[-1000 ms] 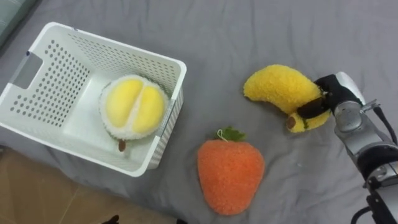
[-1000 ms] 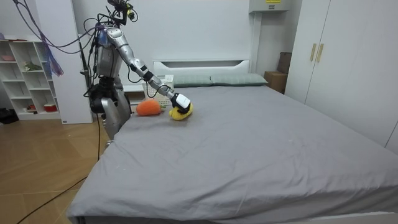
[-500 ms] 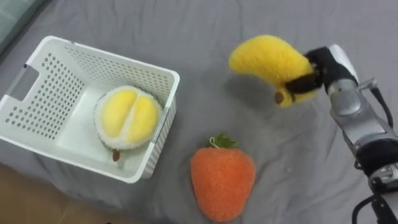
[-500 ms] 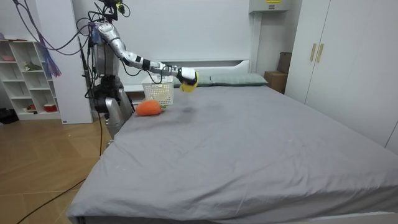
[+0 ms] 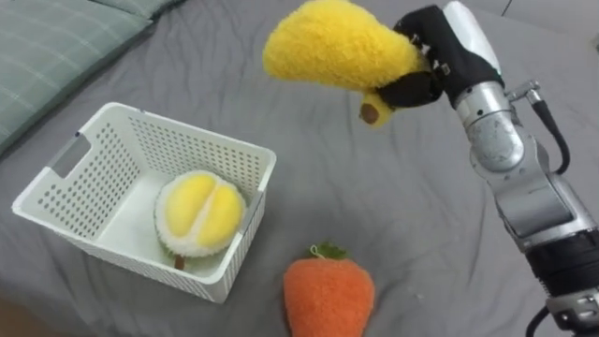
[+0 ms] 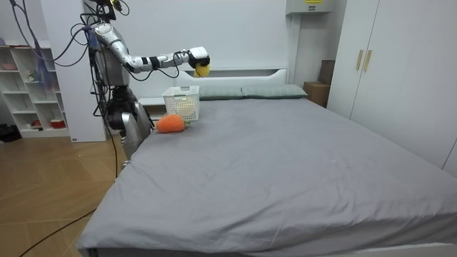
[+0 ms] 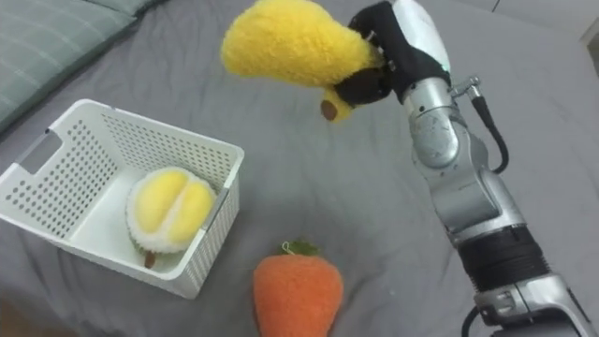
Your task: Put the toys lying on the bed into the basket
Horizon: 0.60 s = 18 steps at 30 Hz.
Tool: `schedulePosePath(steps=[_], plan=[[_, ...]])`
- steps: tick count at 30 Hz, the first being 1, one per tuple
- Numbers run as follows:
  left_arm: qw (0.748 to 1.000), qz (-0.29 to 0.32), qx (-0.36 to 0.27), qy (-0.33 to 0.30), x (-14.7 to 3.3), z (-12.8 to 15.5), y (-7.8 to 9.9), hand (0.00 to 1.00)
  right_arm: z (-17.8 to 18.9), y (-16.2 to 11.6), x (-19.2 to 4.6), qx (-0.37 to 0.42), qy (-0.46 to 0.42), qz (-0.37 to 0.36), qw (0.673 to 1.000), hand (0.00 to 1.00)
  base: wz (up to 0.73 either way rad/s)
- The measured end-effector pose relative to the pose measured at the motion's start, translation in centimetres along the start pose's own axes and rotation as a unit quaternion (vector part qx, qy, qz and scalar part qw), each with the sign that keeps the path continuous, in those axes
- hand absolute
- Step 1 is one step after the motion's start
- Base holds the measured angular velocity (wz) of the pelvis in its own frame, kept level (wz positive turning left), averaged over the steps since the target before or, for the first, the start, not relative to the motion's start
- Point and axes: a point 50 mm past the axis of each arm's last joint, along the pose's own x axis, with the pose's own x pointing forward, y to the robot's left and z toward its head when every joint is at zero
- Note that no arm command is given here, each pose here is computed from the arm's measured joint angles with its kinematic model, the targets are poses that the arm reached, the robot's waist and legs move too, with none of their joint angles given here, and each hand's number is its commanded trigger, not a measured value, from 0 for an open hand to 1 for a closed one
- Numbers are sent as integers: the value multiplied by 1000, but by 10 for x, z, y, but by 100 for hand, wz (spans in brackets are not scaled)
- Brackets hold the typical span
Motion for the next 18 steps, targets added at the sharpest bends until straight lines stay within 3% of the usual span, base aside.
schedulePosePath(steps=[12,16,18], plan=[[999,-11,40,-19,-2,5,-8,0,16,35,0,2,-8,68,998,100,14],[999,-7,31,-12,-1,2,-9,0,21,43,-1,-41,-16,83,996,100,31],[1000,-5,28,-7,-1,3,-8,0,24,49,-1,-58,-17,91,994,94,27]])
